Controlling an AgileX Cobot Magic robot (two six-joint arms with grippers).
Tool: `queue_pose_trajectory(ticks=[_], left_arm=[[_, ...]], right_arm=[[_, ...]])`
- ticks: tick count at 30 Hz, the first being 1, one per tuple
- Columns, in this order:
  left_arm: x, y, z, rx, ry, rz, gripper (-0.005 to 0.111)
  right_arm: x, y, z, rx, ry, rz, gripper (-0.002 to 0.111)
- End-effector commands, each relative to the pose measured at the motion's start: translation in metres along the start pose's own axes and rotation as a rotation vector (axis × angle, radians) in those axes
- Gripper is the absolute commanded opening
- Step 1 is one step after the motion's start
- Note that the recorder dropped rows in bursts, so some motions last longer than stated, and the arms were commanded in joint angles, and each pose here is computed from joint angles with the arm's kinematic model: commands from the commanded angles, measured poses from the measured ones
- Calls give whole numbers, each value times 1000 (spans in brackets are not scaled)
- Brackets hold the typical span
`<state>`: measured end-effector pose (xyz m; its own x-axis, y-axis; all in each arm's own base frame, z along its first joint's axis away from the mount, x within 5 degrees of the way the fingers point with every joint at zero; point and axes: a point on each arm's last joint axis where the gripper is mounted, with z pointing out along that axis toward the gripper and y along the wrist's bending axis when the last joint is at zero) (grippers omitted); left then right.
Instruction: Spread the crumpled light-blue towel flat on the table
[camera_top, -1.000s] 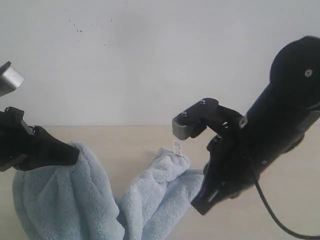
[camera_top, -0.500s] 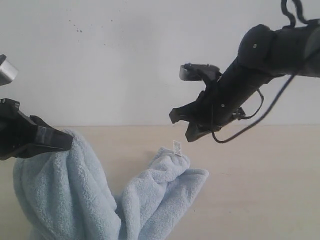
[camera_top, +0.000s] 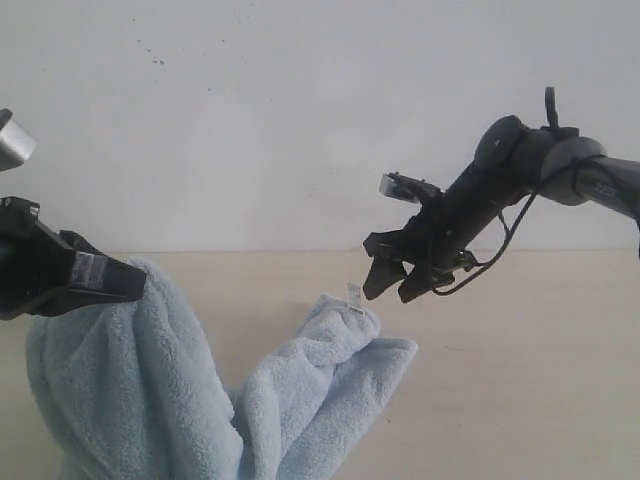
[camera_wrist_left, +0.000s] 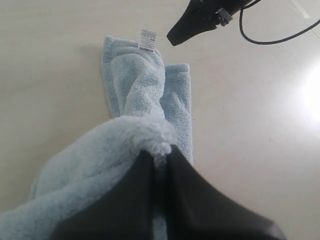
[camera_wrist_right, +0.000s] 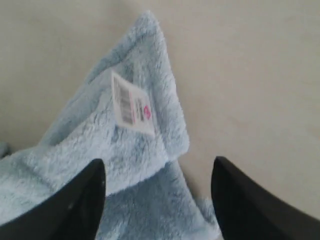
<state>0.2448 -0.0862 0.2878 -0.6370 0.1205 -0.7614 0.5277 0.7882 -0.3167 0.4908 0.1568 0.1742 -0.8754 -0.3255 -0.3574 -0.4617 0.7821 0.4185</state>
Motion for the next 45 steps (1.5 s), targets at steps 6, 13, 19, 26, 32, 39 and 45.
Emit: queue_pose_trajectory(ticks=[6,13,19,26,32,39,45], left_arm=[[-1,-1,-1,2,-13,-9,4],[-1,-2,-1,3,-14,-11,4],[0,-1,-1,-2,-7,5,4],[3,5,-4,-75,37,69,4],[10,4,-38,-271,76,105,4],[66,4,-34,-239,263,24,4],[95,-1,-26,-137,345,-28,45]], right_arm=[[-6,13,41,27,-67,-157,58],[2,34,65,-18,5,-234,58],[8,53,42,-63,122,-191,1],[-7,77,-65,58,-24,-145,1],[31,102,-204,560,-139,-168,1],[119,110,-229,638,-16,-165,1],[195,79,-165,604,329,-104,1]])
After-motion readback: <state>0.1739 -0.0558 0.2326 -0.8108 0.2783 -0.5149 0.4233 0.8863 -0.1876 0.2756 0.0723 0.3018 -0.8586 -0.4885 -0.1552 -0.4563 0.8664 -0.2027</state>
